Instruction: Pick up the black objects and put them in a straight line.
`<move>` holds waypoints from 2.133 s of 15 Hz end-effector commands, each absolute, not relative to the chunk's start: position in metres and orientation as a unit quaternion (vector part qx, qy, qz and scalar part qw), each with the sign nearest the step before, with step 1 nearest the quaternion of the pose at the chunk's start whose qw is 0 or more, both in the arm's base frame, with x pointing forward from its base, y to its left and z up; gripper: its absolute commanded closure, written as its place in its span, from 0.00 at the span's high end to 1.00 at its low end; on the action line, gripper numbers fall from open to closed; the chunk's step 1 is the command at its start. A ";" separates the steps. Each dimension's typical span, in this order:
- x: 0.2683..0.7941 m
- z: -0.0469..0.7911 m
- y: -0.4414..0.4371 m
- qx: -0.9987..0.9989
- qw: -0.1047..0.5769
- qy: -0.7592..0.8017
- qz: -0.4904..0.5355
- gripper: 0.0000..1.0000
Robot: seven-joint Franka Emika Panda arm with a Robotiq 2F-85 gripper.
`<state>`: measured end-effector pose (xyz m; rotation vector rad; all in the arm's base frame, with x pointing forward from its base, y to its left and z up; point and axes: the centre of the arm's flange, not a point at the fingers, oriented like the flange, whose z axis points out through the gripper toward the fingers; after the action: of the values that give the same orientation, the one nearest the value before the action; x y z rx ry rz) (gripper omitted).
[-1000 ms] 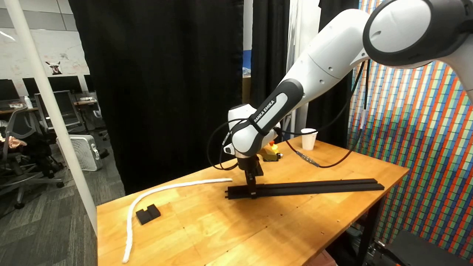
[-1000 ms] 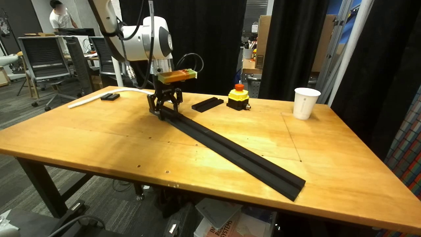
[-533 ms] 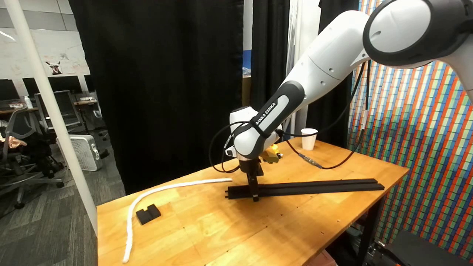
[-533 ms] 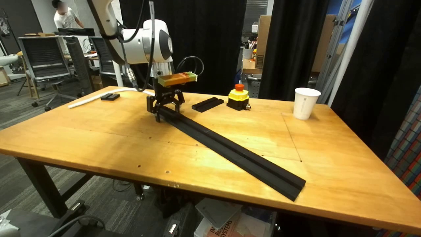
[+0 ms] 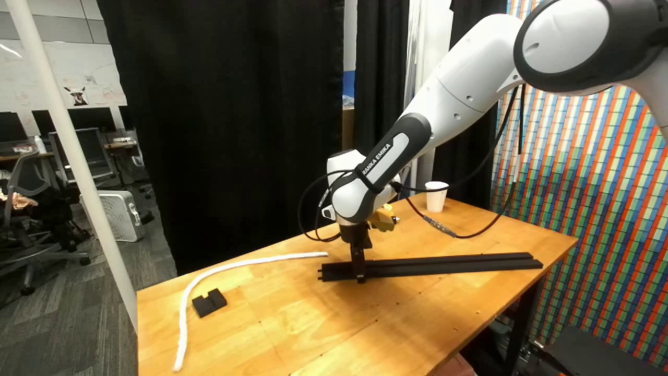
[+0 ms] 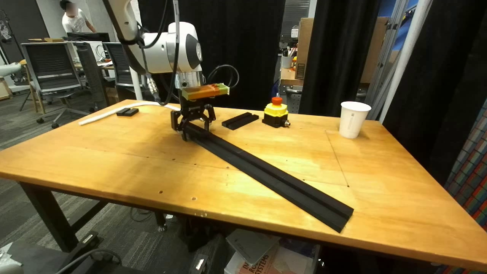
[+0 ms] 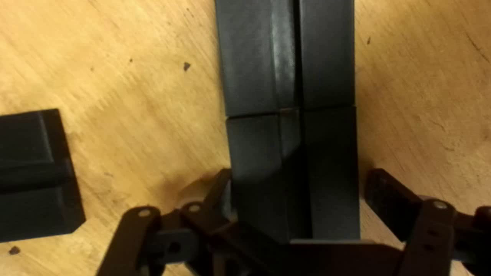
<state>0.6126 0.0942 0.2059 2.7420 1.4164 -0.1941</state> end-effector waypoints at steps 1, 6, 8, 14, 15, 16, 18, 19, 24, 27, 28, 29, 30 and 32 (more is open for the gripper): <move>0.605 0.207 0.083 0.900 0.028 0.432 -0.053 0.57; 0.604 0.211 0.080 0.907 0.030 0.417 -0.048 0.47; 0.605 0.211 0.080 0.910 0.029 0.411 -0.049 0.47; 0.602 0.216 0.070 0.911 0.016 0.407 -0.066 1.00; 0.602 0.219 0.069 0.911 0.014 0.406 -0.070 1.00; 0.601 0.223 0.067 0.912 0.015 0.403 -0.072 1.00; 0.600 0.234 0.063 0.916 0.012 0.393 -0.080 1.00; 0.597 0.247 0.061 0.918 0.013 0.387 -0.079 1.00; 0.575 0.328 0.060 0.938 0.008 0.337 -0.079 1.00; 0.536 0.378 0.055 0.964 -0.007 0.254 -0.074 1.00; 0.520 0.390 0.053 0.970 -0.015 0.228 -0.076 1.00; 0.503 0.401 0.051 0.976 -0.019 0.202 -0.074 1.00; 0.487 0.411 0.049 0.981 -0.028 0.177 -0.074 1.00; 0.453 0.426 0.047 0.989 -0.039 0.125 -0.070 1.00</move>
<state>0.5196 0.0508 0.3945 3.1229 0.6254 -0.2623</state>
